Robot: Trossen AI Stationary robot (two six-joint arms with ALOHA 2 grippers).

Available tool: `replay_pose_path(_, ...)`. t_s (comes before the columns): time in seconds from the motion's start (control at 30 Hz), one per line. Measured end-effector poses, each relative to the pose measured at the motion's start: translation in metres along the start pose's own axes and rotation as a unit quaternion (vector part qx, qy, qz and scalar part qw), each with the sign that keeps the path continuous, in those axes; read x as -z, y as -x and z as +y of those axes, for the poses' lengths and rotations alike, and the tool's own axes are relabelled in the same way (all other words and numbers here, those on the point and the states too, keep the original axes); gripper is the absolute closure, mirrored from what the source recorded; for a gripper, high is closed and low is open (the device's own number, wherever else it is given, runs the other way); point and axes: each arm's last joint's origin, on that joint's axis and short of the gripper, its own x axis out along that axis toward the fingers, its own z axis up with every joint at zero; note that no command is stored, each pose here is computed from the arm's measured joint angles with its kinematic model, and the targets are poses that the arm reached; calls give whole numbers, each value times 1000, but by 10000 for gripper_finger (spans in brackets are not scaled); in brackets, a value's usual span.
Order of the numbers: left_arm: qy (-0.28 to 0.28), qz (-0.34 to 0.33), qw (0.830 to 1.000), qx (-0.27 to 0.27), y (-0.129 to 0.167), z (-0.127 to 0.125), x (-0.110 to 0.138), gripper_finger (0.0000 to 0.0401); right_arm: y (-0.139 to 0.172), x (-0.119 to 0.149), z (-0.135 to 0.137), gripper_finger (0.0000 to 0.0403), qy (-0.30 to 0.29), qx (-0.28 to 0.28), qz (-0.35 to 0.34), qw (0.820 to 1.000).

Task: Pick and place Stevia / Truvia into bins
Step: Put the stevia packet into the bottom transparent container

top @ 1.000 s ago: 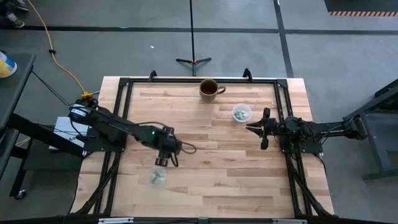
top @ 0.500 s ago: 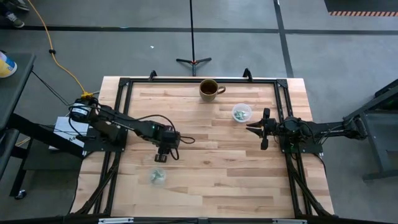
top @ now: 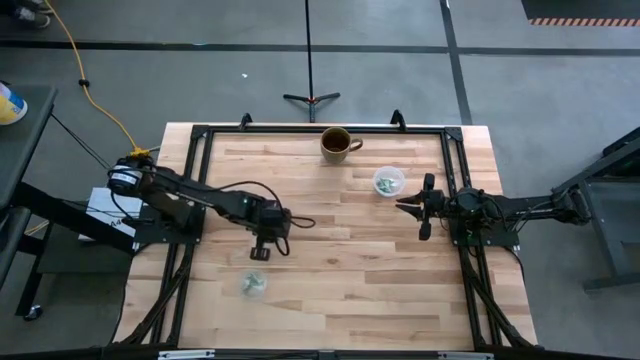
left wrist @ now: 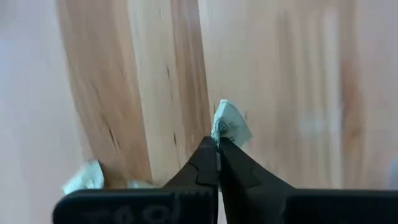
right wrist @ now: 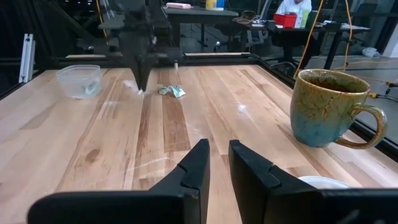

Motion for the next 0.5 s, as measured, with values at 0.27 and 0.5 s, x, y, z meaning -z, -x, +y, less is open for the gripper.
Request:
replay_pose_path(0.27,9,-25,997,67,41,-30,-14,342,0,1,0,358,1,0,5,1000)
replay_pose_path(0.5,59,-15,992,107,61,-86,-11,368,-1,2,0,359,8,-3,9,1000)
